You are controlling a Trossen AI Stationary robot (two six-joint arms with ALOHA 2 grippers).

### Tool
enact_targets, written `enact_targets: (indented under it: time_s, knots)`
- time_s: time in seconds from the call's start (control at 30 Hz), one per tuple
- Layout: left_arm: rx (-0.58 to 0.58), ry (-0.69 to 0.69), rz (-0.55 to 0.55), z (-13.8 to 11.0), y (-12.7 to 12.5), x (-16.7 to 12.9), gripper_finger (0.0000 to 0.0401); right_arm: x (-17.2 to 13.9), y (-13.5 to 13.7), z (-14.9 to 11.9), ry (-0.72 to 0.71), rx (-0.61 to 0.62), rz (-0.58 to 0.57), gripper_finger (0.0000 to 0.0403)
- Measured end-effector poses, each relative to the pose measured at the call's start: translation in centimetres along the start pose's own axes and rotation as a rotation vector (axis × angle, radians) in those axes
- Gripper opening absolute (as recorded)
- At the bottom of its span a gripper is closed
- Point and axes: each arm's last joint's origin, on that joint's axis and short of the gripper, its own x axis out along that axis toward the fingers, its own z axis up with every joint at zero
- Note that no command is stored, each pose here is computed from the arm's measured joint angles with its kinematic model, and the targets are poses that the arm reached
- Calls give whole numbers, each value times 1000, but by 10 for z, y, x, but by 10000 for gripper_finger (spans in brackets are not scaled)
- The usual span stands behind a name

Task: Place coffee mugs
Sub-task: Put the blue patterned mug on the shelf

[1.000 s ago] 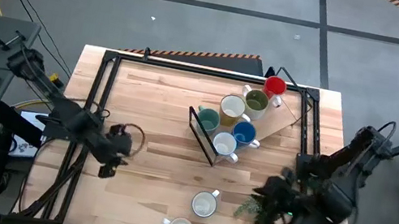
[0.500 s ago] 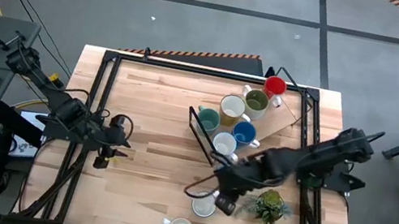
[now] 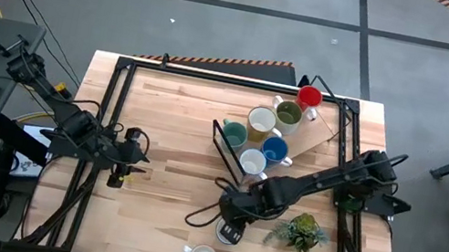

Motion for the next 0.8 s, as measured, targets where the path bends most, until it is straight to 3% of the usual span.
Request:
enact_targets:
  time_s: [0.33, 0.8]
  knots:
    - [6, 1, 8, 0, 0, 0, 142, 11, -7, 9, -4, -159, -35, 177]
    - [10, 7, 10, -1, 1, 0, 142, 29, -14, 11, 58, -196, -68, 177]
